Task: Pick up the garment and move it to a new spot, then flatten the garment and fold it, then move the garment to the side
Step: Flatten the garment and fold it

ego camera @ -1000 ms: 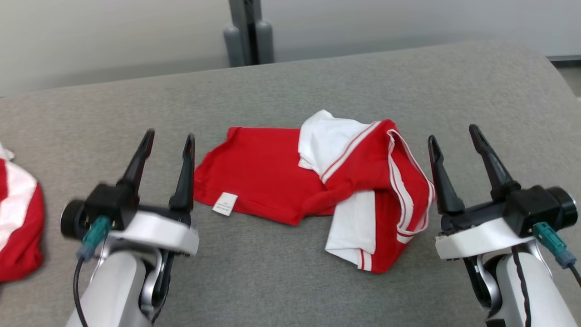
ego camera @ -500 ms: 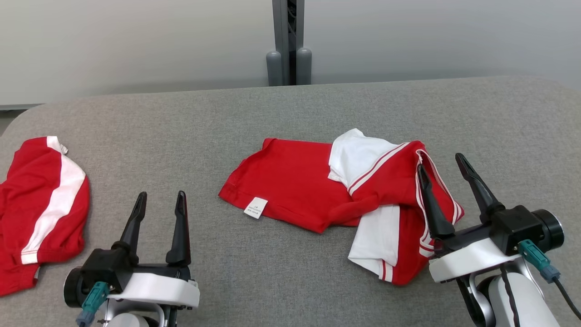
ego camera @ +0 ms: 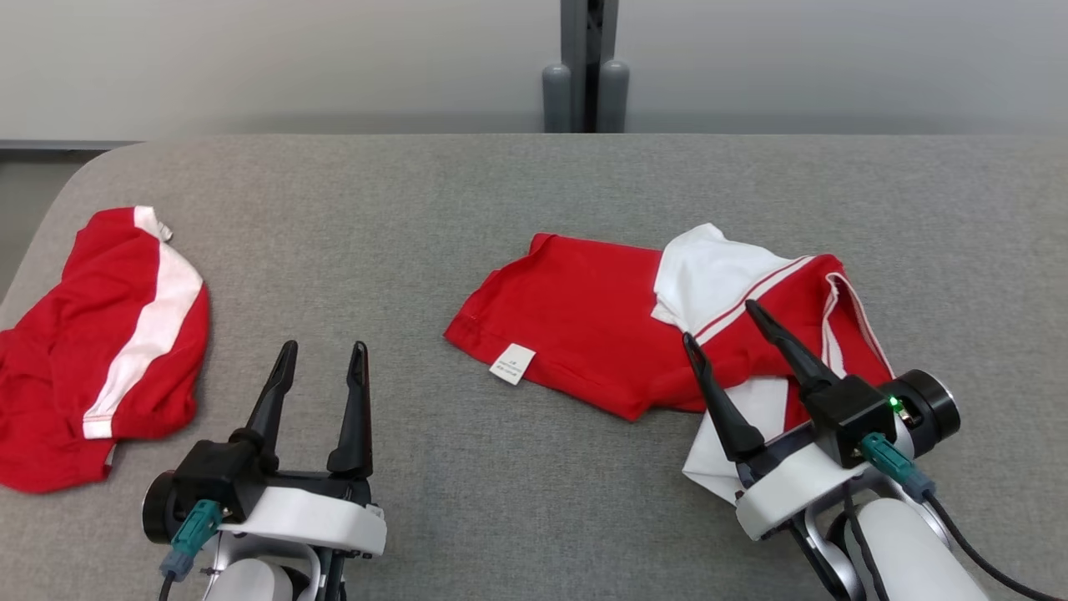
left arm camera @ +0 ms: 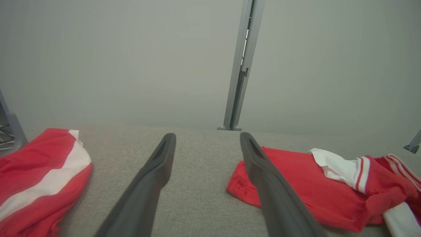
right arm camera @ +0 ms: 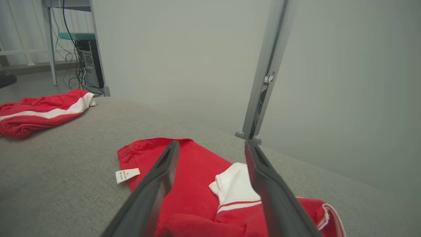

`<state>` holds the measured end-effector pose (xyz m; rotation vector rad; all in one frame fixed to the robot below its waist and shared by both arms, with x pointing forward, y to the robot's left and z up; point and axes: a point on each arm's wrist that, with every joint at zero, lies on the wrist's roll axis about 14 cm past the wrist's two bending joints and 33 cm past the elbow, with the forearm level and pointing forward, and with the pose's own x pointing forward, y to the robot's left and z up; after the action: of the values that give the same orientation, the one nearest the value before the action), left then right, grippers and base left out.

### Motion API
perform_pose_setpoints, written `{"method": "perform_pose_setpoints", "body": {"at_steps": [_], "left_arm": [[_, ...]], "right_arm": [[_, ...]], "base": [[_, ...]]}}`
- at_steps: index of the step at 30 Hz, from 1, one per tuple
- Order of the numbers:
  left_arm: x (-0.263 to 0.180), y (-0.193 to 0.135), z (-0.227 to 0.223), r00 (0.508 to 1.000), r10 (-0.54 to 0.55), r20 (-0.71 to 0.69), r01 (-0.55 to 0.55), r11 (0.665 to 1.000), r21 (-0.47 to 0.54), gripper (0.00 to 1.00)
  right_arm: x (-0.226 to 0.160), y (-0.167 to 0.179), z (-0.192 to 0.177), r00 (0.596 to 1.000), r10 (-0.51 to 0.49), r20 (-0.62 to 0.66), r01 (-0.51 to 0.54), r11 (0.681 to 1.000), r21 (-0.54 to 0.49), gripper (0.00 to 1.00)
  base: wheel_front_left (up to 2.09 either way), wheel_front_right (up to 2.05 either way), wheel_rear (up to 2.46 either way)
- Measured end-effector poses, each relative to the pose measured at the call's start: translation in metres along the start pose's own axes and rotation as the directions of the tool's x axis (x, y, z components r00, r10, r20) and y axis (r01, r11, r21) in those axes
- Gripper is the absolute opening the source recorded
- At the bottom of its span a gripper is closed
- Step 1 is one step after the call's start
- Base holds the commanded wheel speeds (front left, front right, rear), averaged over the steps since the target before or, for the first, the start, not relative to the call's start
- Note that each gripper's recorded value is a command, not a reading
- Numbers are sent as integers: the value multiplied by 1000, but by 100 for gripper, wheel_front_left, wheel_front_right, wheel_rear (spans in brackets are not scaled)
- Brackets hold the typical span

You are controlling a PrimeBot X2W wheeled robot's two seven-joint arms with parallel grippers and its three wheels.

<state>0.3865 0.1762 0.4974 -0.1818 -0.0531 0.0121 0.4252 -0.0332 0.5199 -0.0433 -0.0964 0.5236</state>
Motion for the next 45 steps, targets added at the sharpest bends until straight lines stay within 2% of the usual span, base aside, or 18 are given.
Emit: {"method": "perform_pose_setpoints", "body": {"at_steps": [4, 9, 14, 20, 22, 25, 29, 32, 39, 43, 45], "left_arm": [[-4, 6, -4, 999, 28, -15, -28, 999, -16, 100], [-12, 19, -10, 997, 74, -38, -75, 997, -22, 100], [-14, 24, -11, 994, 96, -44, -97, 995, -26, 100], [-15, 29, -13, 992, 115, -53, -117, 993, -26, 100], [-16, 31, -14, 991, 120, -55, -122, 992, -24, 100], [-16, 32, -15, 990, 125, -58, -127, 992, -23, 100], [-16, 32, -15, 990, 126, -58, -128, 992, -22, 100], [-16, 29, -15, 992, 115, -58, -117, 993, -24, 100], [-17, 23, -15, 993, 99, -61, -100, 995, -25, 100], [-16, 24, -15, 993, 100, -61, -102, 995, -22, 100], [-17, 26, -17, 992, 106, -68, -108, 994, -22, 100]], "right_arm": [[7, 20, -31, 987, 99, -124, -102, 995, -18, 100], [6, 35, -70, 944, 177, -278, -190, 982, -19, 100], [2, 38, -95, 901, 219, -374, -256, 965, -54, 100], [4, 28, -115, 863, 207, -460, -288, 951, -111, 100], [6, 26, -118, 857, 203, -474, -291, 950, -118, 0], [13, 26, -113, 871, 203, -447, -278, 954, -108, 0], [30, 21, -88, 920, 177, -350, -214, 974, -70, 0], [38, 8, -73, 942, 141, -306, -167, 984, -59, 0], [70, -43, -32, 977, 16, -213, -26, 999, -44, 0], [85, -88, -18, 979, -88, -184, 79, 995, -55, 0], [87, -110, -22, 969, -140, -203, 129, 989, -64, 0]], "base": [[0, 0, 0], [0, 0, 0], [0, 0, 0], [0, 0, 0], [0, 0, 0], [0, 0, 0], [0, 0, 0], [0, 0, 0], [0, 0, 0], [0, 0, 0], [0, 0, 0]]}}
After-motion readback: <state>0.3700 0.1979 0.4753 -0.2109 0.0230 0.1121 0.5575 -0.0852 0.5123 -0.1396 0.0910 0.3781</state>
